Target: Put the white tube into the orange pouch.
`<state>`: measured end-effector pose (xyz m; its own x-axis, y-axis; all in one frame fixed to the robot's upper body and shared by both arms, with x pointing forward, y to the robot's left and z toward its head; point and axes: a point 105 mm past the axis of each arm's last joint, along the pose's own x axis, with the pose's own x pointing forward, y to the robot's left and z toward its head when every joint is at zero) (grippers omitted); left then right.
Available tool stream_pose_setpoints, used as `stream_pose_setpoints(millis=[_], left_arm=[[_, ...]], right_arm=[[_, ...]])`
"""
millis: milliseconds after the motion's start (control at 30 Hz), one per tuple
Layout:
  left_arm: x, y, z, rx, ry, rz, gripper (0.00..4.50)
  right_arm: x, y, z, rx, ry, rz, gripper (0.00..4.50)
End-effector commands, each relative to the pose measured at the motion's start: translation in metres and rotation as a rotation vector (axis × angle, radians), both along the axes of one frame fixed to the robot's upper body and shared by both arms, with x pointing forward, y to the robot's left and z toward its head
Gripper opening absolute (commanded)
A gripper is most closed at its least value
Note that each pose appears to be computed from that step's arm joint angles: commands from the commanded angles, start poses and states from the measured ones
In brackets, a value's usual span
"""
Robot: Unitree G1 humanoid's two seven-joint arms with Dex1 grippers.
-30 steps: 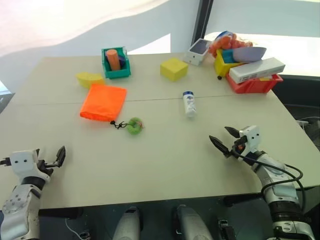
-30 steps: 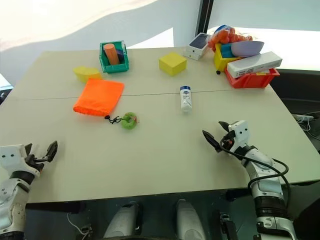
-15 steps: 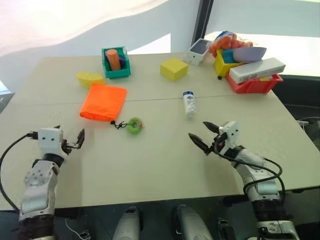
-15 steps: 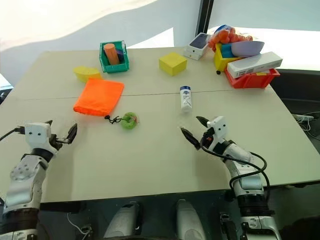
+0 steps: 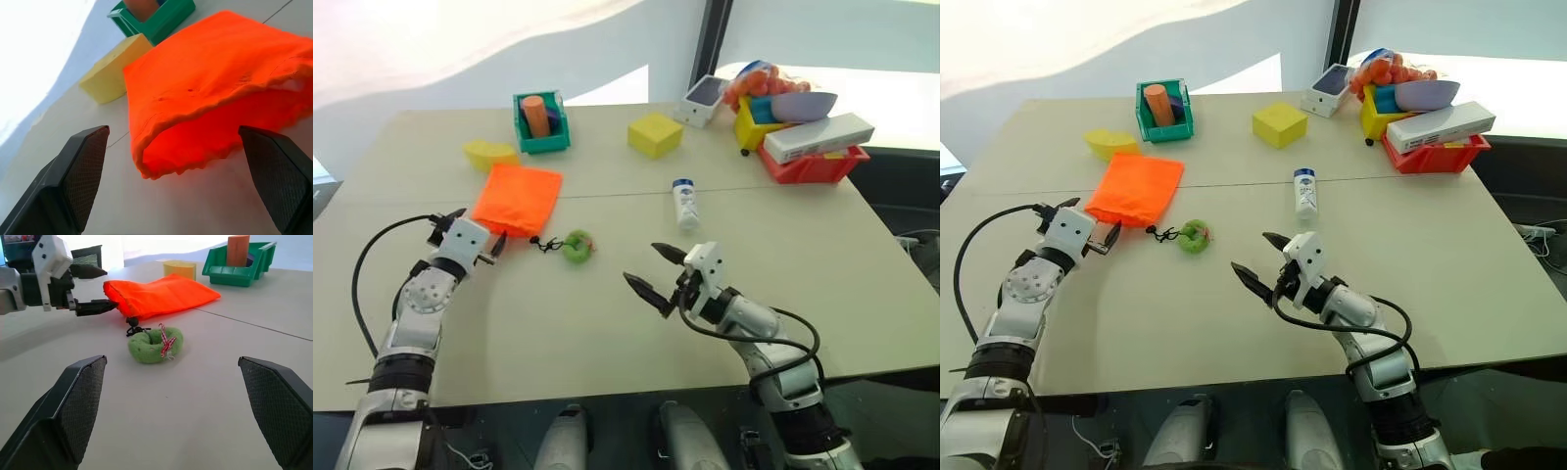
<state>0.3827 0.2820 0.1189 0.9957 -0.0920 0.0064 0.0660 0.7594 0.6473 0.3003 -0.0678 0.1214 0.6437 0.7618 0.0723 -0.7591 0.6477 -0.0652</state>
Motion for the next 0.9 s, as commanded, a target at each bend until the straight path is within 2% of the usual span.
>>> stream_pose_setpoints(millis=[33,267,300,367,400,600,633,767,900], left_arm=[[0.012,0.013,0.017,0.059,-0.061,0.071,4.5],[0.023,0.02,0.015,0.045,-0.051,0.107,4.5],[0.023,0.021,0.014,0.034,-0.048,0.109,4.25],[0.023,0.023,0.013,0.014,-0.047,0.115,3.65],[0.023,0.024,0.013,0.007,-0.048,0.118,3.21],[0.02,0.027,0.012,-0.001,-0.054,0.103,0.21],[0.018,0.027,0.013,-0.006,-0.059,0.089,0.07],[0.009,0.028,0.013,-0.069,-0.045,0.053,0.07],[-0.016,0.018,0.011,-0.066,-0.004,-0.073,0.07]], right_arm=[[-0.003,0.001,0.014,0.006,-0.054,-0.002,4.47],[0.0,-0.004,0.014,-0.002,-0.062,-0.033,4.47],[0.0,-0.004,0.014,-0.003,-0.062,-0.035,4.49],[0.001,-0.004,0.014,-0.003,-0.065,-0.039,4.5],[0.001,-0.004,0.014,-0.004,-0.065,-0.041,4.5],[0.0,-0.005,0.014,-0.006,-0.067,-0.046,4.5],[0.0,-0.005,0.014,-0.006,-0.068,-0.048,4.5],[0.004,-0.009,0.015,-0.017,-0.081,-0.074,4.5],[0.026,-0.027,0.018,-0.048,-0.085,-0.191,4.5]])
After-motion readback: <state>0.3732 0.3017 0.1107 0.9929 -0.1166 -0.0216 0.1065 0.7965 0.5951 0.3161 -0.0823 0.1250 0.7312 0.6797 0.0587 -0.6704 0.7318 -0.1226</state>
